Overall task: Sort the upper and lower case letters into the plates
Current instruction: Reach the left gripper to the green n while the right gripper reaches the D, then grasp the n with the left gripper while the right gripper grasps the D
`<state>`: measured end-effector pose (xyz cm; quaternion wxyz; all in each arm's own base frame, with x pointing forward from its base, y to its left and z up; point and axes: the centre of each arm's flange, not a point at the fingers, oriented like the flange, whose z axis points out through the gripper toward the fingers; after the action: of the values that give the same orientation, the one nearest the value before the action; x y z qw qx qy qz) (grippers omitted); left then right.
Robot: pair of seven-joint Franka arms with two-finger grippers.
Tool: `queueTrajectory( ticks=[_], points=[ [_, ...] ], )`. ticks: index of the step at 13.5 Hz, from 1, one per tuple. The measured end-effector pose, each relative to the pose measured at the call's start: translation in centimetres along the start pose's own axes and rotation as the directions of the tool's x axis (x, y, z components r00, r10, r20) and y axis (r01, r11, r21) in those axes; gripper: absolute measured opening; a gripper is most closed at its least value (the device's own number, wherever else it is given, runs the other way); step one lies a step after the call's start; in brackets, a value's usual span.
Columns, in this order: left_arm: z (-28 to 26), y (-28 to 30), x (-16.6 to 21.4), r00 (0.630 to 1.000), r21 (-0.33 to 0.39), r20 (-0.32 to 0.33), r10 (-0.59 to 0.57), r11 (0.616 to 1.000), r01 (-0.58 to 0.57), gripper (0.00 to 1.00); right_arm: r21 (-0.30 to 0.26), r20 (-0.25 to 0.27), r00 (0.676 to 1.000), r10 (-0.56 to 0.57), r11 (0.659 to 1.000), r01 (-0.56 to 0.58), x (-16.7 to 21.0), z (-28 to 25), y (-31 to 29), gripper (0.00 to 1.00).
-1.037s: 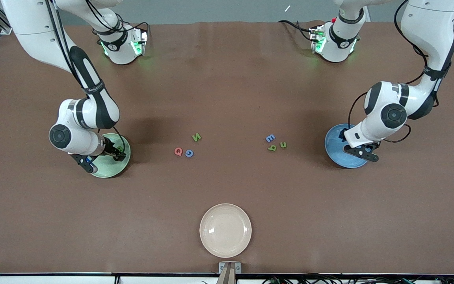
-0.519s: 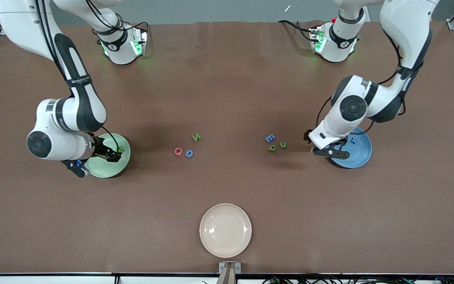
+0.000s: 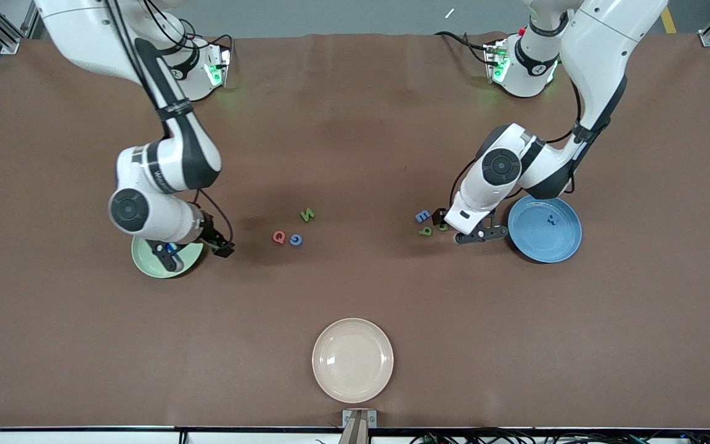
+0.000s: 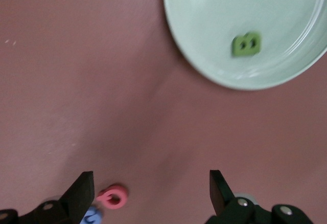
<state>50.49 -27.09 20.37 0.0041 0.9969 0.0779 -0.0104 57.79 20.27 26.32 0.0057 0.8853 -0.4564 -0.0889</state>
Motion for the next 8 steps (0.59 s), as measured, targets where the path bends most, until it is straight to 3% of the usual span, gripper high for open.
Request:
queueTrajectory(
  ticks=[3,8],
  points=[
    [1.1,0.6,0.6,0.999,0.021,-0.036,-0.025,0.999,0.025,0.98,0.045,-0.036,0.999,0.026,0.999,-0.025,-4.2,3.0,-2.2,0.97],
    [2.4,1.0,0.8,0.999,0.027,-0.036,-0.038,0.999,0.039,0.87,0.089,-0.069,0.997,0.028,0.996,-0.022,-6.9,7.4,-3.4,0.91]
  ],
)
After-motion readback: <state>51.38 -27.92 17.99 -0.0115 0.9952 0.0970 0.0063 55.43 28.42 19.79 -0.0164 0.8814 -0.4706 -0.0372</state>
